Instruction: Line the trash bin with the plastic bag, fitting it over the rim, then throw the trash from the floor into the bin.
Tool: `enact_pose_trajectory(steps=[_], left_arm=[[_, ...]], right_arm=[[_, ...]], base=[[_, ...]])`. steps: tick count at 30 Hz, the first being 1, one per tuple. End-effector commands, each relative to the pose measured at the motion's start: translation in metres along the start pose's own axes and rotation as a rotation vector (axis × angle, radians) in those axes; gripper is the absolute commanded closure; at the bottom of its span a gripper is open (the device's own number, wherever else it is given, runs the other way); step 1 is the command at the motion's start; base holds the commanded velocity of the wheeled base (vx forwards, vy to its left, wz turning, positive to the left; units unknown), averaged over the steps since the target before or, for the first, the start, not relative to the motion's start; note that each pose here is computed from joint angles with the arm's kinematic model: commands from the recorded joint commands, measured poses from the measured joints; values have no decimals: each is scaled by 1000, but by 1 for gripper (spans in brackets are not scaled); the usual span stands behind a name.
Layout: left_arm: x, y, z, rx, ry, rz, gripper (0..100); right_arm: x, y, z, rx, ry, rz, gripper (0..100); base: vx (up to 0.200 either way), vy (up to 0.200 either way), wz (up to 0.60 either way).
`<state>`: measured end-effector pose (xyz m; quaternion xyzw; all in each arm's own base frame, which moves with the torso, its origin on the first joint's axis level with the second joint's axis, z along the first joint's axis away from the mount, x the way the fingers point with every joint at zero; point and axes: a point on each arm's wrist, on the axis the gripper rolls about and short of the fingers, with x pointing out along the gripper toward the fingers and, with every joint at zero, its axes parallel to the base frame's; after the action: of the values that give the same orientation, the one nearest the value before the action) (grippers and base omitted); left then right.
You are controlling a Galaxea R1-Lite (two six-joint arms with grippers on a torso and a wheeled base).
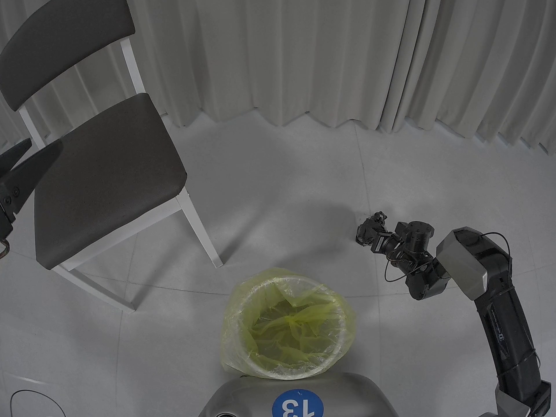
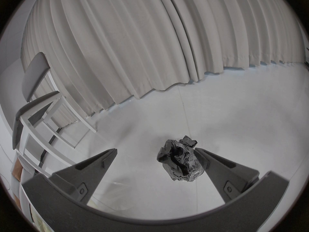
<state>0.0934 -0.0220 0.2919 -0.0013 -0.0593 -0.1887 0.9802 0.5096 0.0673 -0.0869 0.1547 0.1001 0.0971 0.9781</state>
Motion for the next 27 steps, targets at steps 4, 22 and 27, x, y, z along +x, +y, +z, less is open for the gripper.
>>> enact_pose_trajectory(steps=[4, 22, 27], left_arm=[[0, 1, 0, 0, 0, 7, 0], [0, 3, 0, 0, 2, 23, 0], [0, 2, -1, -2, 3, 21, 0]], right_arm=[[-1, 0, -1, 0, 6, -1, 100], [-25, 29, 40, -13, 2, 26, 100], [-31, 33, 51, -14, -8, 31, 100]], base=[[0, 0, 0], [0, 0, 0], [0, 0, 0]])
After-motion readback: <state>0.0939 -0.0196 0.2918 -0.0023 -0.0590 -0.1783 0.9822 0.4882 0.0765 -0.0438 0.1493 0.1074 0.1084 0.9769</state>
